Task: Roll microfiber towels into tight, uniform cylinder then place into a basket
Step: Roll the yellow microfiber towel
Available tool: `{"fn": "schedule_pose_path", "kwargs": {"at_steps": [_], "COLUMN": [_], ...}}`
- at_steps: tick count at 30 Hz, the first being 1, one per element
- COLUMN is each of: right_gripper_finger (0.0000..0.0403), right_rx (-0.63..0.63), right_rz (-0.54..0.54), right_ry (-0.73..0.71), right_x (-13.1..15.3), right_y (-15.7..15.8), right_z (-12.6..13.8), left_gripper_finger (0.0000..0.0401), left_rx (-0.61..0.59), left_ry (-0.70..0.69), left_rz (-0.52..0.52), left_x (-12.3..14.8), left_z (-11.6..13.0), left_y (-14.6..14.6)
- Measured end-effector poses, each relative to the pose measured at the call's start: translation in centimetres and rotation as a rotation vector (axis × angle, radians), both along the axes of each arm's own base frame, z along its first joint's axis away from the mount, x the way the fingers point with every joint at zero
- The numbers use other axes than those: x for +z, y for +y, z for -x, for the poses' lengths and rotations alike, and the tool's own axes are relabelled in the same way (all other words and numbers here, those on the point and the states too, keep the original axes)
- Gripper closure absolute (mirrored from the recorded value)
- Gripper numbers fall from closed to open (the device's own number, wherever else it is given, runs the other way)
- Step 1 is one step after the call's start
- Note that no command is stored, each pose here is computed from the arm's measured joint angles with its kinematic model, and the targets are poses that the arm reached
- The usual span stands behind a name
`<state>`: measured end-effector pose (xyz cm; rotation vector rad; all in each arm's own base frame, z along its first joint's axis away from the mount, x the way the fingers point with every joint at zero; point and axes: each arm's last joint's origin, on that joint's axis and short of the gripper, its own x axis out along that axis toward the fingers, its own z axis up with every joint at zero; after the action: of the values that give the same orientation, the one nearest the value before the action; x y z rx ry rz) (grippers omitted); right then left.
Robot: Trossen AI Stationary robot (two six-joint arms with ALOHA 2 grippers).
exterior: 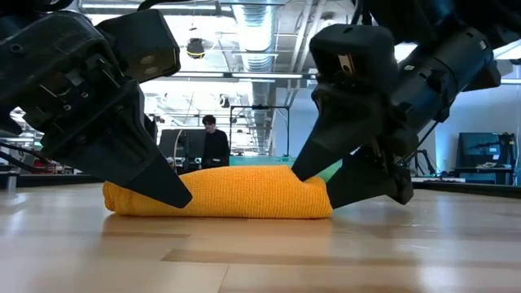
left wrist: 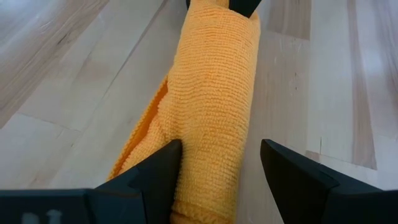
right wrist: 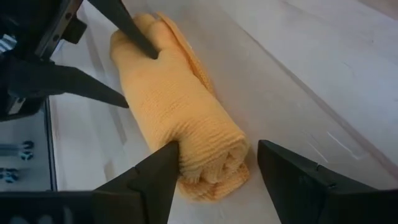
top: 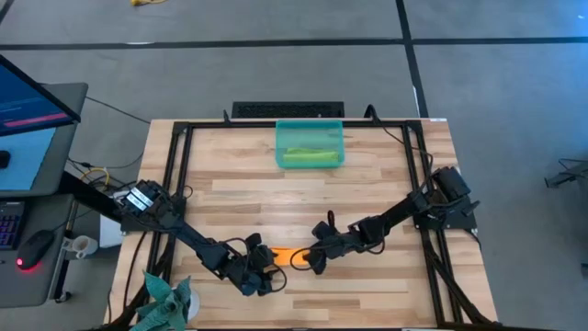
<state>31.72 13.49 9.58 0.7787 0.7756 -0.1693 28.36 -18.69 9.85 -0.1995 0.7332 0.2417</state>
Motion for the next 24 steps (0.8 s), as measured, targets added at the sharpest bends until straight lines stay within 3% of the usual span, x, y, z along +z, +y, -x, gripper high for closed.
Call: {"fn": "schedule_pose_path", "kwargs": {"at_steps": [6, 19, 24], "right_gripper_finger": [0.0175, 0.0365, 0.0392], "right_rx": [-0.031, -0.003, 0.004], "right_rz": [-0.022, 0.020, 0.038], "right_ry": [0.030, 0.059, 0.072], "right_x": [-0.2, -0.9, -1.0], "right_y": [-0.1, -0.6, -0.4], "right_z": [0.2, 0.1, 0.3], "left_gripper_finger": [0.0184, 0.0184, 0.0184], "left_rx": [0.027, 0.076, 0.047], "left_ry": [-0.005, -0.015, -0.031], "left_rz": [0.016, 0.049, 0.053], "left_x": [0.0, 0.1, 1.4], "left_z": [-0.2, -1.0, -0.9], "left_y": [0.3, 1.4, 1.1]}}
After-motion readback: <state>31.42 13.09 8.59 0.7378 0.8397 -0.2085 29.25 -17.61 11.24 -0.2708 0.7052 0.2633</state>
